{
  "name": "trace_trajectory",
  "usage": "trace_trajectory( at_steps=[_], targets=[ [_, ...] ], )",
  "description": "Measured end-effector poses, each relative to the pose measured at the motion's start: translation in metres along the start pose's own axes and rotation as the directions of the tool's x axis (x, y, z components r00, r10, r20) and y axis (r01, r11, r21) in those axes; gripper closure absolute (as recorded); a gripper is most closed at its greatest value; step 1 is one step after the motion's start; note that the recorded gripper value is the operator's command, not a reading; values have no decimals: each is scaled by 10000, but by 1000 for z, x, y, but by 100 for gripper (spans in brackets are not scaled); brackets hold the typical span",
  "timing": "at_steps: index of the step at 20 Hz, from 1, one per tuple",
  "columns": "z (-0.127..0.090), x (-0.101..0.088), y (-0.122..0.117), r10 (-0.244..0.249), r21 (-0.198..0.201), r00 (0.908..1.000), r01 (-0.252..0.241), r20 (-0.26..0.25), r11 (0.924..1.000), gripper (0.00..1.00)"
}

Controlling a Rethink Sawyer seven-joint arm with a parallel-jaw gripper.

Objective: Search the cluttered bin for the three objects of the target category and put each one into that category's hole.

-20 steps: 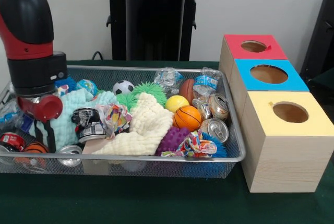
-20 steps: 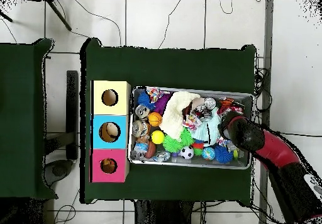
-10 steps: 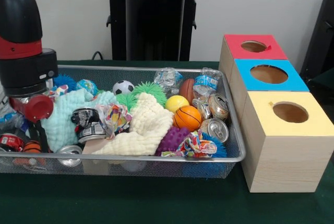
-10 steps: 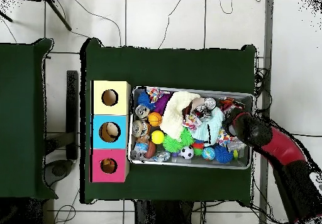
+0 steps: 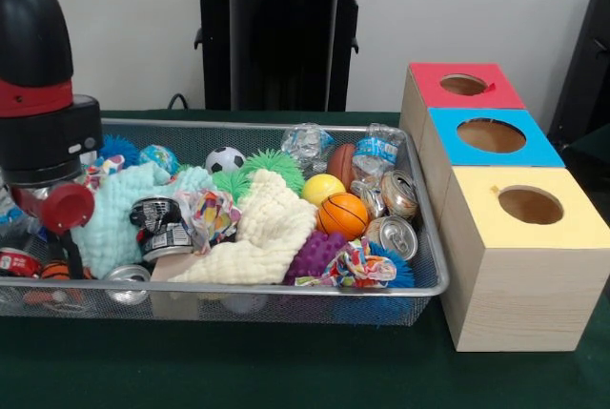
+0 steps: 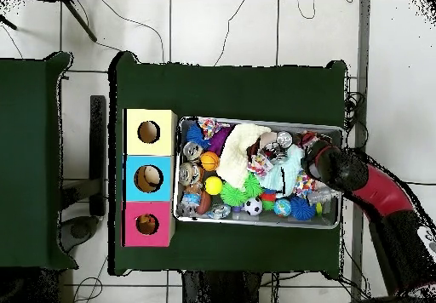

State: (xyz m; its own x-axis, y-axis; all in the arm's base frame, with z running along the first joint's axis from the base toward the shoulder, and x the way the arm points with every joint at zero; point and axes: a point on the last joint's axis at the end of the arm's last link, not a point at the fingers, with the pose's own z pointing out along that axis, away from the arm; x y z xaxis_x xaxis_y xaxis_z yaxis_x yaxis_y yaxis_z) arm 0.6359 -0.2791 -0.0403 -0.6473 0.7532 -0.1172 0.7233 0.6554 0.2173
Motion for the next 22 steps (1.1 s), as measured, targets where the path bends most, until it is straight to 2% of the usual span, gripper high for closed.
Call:
trace_trajectory(
  at_steps=[4, 5, 9, 22],
  targets=[
    [14, 11, 6, -212, 165, 9997, 214, -130, 9996, 0],
    [18, 14, 9, -300, 242, 9994, 303, -145, 9992, 100],
    [22, 17, 9, -396, 372, 9991, 402, -162, 9985, 100],
    [21, 17, 8, -473, 439, 9989, 473, -16, 9979, 100]
  ],
)
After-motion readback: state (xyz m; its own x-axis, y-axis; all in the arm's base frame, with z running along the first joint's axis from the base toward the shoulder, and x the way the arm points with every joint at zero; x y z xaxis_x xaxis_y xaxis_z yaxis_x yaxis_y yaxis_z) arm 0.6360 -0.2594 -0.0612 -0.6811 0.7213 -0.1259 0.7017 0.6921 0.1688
